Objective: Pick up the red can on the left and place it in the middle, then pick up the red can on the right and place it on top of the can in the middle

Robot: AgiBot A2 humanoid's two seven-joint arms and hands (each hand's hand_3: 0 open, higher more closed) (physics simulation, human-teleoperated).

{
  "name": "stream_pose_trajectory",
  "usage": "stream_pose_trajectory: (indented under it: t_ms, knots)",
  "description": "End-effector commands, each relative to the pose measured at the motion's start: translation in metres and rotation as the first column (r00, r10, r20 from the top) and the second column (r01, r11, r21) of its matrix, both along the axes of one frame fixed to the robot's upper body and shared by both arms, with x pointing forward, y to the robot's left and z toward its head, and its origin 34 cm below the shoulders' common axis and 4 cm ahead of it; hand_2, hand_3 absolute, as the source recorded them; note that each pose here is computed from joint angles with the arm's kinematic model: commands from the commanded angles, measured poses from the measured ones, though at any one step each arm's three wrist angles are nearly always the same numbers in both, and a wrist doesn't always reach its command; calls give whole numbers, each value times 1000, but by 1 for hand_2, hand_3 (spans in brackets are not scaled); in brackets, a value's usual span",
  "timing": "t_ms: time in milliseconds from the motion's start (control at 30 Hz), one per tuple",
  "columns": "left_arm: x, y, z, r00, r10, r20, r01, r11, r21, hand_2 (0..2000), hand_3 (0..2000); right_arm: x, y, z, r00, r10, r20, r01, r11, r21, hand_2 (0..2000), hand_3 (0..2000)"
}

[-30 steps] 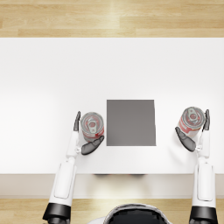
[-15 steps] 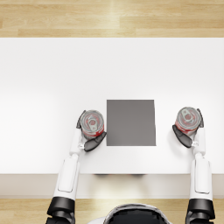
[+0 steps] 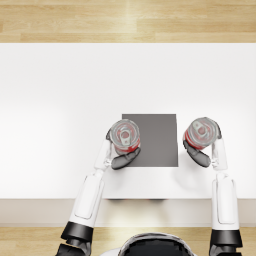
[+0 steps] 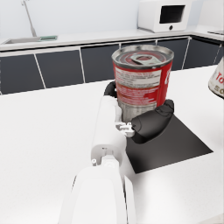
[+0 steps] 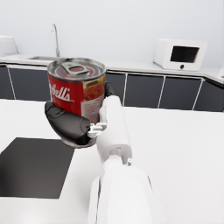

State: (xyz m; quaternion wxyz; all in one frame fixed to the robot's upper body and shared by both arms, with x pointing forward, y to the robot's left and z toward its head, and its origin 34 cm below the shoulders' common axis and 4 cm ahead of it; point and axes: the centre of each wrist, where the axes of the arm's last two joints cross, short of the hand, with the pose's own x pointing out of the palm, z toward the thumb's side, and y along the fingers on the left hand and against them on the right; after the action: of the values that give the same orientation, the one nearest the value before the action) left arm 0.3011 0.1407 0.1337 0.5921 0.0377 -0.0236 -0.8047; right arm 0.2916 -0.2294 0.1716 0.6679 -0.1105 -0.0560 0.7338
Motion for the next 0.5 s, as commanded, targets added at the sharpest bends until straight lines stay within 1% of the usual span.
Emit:
stream_pose_trajectory:
  t_ms: [33,133,167,233,267,367,400,433,467,500]
  knots:
    - [6,-29,1,997,-82,-7,82,996,22,2000,1520,1,13,29,994,46,103,-46,999,-6,2000,1520]
    - [9,-52,-8,989,-141,-51,143,989,48,2000,1520,0,21,37,988,75,133,-75,997,-8,2000,1520]
    - [10,-56,-11,987,-154,-44,156,987,49,2000,1520,0,25,41,985,89,147,-89,996,-10,2000,1520]
    - [11,-64,-19,982,-179,66,178,984,19,2000,1520,0,31,45,981,109,161,-108,994,-11,2000,1520]
    - [11,-67,-23,978,-187,96,187,982,10,2000,1520,1,33,46,980,115,164,-115,993,-11,2000,1520]
    - [16,-71,-34,974,-191,120,193,981,-3,2000,1520,2,43,52,973,143,183,-143,990,-13,2000,1520]
    - [19,-68,-40,939,-323,117,298,935,191,2000,1520,1,45,54,970,150,191,-150,989,-13,2000,1520]
    - [22,-69,-41,972,-207,109,204,978,40,2000,1520,0,47,55,968,157,195,-157,987,-14,2000,1520]
    - [25,-66,-45,945,-311,103,287,938,195,2000,1520,0,49,58,965,162,205,-162,987,-13,2000,1520]
    - [27,-67,-47,972,-218,88,212,974,74,2000,1520,-1,51,59,965,163,206,-164,986,-13,2000,1520]
